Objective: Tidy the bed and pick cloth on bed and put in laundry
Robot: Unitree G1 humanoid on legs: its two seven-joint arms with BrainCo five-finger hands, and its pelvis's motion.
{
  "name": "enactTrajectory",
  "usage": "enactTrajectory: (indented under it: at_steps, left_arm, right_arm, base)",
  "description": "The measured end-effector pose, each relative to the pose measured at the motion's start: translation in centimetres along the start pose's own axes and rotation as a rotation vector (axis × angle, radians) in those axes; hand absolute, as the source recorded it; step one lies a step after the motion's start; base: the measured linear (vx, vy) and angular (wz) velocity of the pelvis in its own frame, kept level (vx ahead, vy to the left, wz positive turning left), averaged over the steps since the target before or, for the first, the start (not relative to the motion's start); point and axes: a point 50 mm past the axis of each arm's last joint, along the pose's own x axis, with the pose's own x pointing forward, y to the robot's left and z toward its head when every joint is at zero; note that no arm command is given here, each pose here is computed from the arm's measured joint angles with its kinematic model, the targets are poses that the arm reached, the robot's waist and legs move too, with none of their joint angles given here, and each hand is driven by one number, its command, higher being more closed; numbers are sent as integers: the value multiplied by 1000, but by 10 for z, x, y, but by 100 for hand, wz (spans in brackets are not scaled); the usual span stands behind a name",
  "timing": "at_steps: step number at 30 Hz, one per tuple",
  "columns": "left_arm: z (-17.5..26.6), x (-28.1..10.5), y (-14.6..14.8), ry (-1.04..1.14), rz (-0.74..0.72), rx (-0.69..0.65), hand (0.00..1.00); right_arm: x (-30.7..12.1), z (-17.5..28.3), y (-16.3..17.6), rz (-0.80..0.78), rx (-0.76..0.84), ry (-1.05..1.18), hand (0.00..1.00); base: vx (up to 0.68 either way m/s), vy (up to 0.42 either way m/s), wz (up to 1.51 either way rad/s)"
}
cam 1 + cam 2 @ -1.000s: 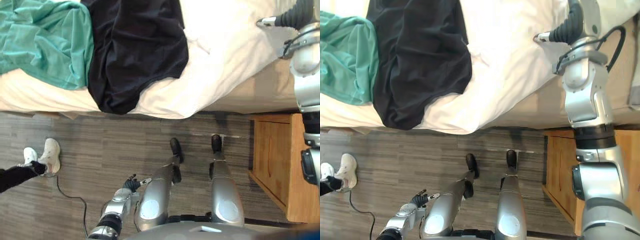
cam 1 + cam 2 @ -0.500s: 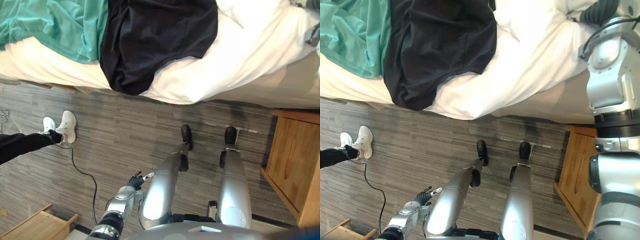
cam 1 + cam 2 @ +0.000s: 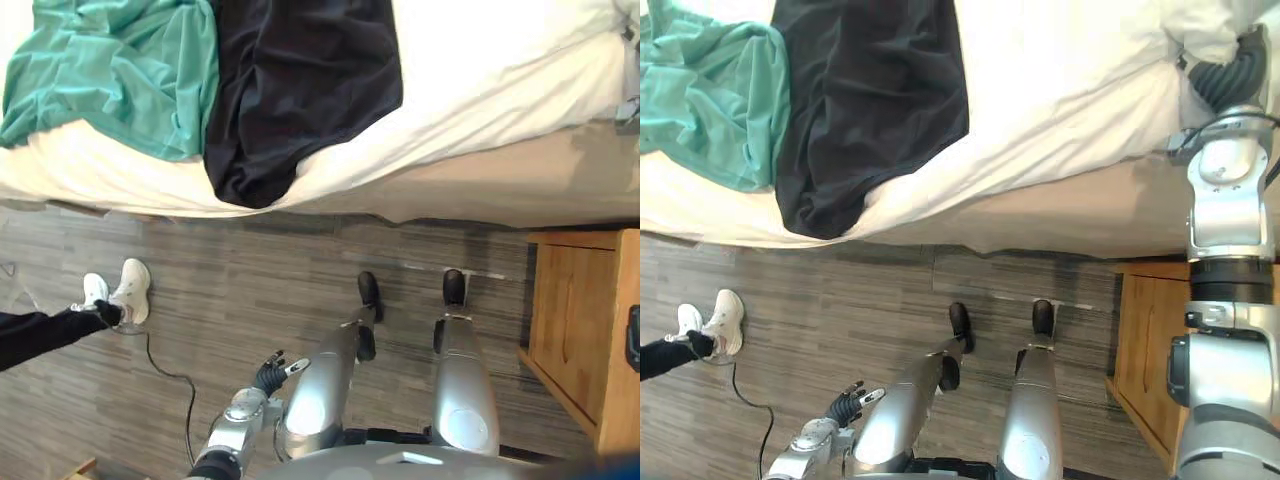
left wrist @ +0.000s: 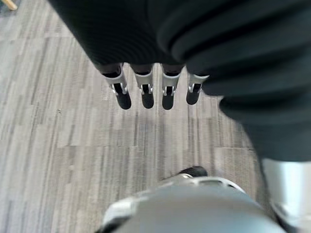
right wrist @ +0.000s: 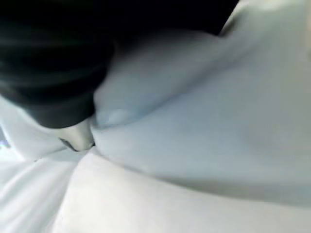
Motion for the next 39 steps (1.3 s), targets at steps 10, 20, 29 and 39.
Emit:
enactTrajectory:
  at_steps: [10,20,29,39]
  left_arm:
    - [-16,-6,1,19,-12,30,0]
    - [-39,-8,9,120,14,6,0]
    - [-61,-12,7,238,79,-28,0]
    - [-69,-14,9,308,99,-65,0]
  right_arm:
    - [-36,-58,21,-10,275,185,0]
    - [-133,-134,49,-227,408,505,0]
    - [-264,-192,41,-547,149,907,0]
    - [-328,-218,27,-737,135,1176,100]
  base:
    - [69,26,-19]
    - [44,-22,-13]
    - [18,-46,-24]
    - [38,-51,-3]
